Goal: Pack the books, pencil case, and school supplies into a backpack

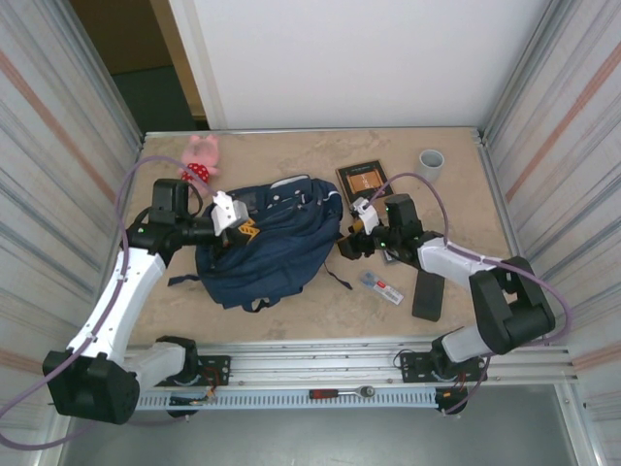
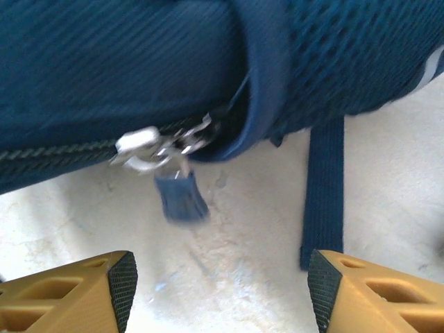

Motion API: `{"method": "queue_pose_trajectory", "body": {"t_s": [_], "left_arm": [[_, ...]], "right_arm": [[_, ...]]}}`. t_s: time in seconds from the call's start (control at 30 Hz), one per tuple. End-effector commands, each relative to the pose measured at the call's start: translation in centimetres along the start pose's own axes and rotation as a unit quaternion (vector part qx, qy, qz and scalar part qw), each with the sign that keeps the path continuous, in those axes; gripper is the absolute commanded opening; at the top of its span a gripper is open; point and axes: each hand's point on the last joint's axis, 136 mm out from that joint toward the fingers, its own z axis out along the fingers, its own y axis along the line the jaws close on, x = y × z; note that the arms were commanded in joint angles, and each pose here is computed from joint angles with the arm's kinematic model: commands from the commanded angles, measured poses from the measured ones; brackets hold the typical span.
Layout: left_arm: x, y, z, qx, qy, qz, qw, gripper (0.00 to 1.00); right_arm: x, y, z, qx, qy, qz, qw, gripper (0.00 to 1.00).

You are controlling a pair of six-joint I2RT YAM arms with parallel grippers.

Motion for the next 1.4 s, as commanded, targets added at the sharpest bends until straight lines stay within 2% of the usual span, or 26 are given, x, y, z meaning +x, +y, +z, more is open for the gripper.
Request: {"method": "queue_pose_trajectory", "body": {"t_s": [0.0,0.23,0.4,0.47,0.53,0.7,0.87,1.03,1.37], "left_arm": [[-5.0,-0.7,-1.8,0.005,-0.075,0.069,0.995,0.00],[-4.8,-0.7,-1.7,0.004,-0.076,0.066,0.995,0.00],[-4.4,-0.3,-1.5,-0.006,-0.071,0.063,0.995,0.00],[-3.9,0.3,-1.4,-0.022,-0.059,0.060,0.996,0.00],[-3.2,1.2,-1.3,-0.050,-0.042,0.056,0.996,0.00],[-1.4,3.4,-1.5,-0.122,0.008,0.049,0.991,0.00],[0.3,5.2,-1.6,-0.187,0.072,0.048,0.979,0.00],[1.2,7.2,-2.2,-0.244,0.103,0.023,0.964,0.00],[2.8,8.5,-2.0,-0.296,0.167,0.030,0.940,0.00]], "right_arm": [[-2.7,-0.2,0.1,-0.014,-0.038,-0.043,0.998,0.65],[-3.9,0.7,0.4,-0.055,-0.059,-0.054,0.995,0.51],[-4.4,1.4,-0.1,-0.065,-0.065,-0.056,0.994,0.17],[-4.3,1.5,-0.4,-0.062,-0.064,-0.055,0.995,0.08],[-4.5,1.6,-0.8,-0.061,-0.064,-0.055,0.995,0.04],[-4.4,2.2,-1.5,-0.067,-0.050,-0.042,0.996,0.01],[-4.0,3.4,-1.9,-0.079,-0.015,-0.026,0.996,0.01],[-3.3,5.5,-2.3,-0.093,0.029,-0.029,0.995,0.01],[-3.9,9.0,-4.3,-0.146,0.070,-0.008,0.987,0.02]]}}
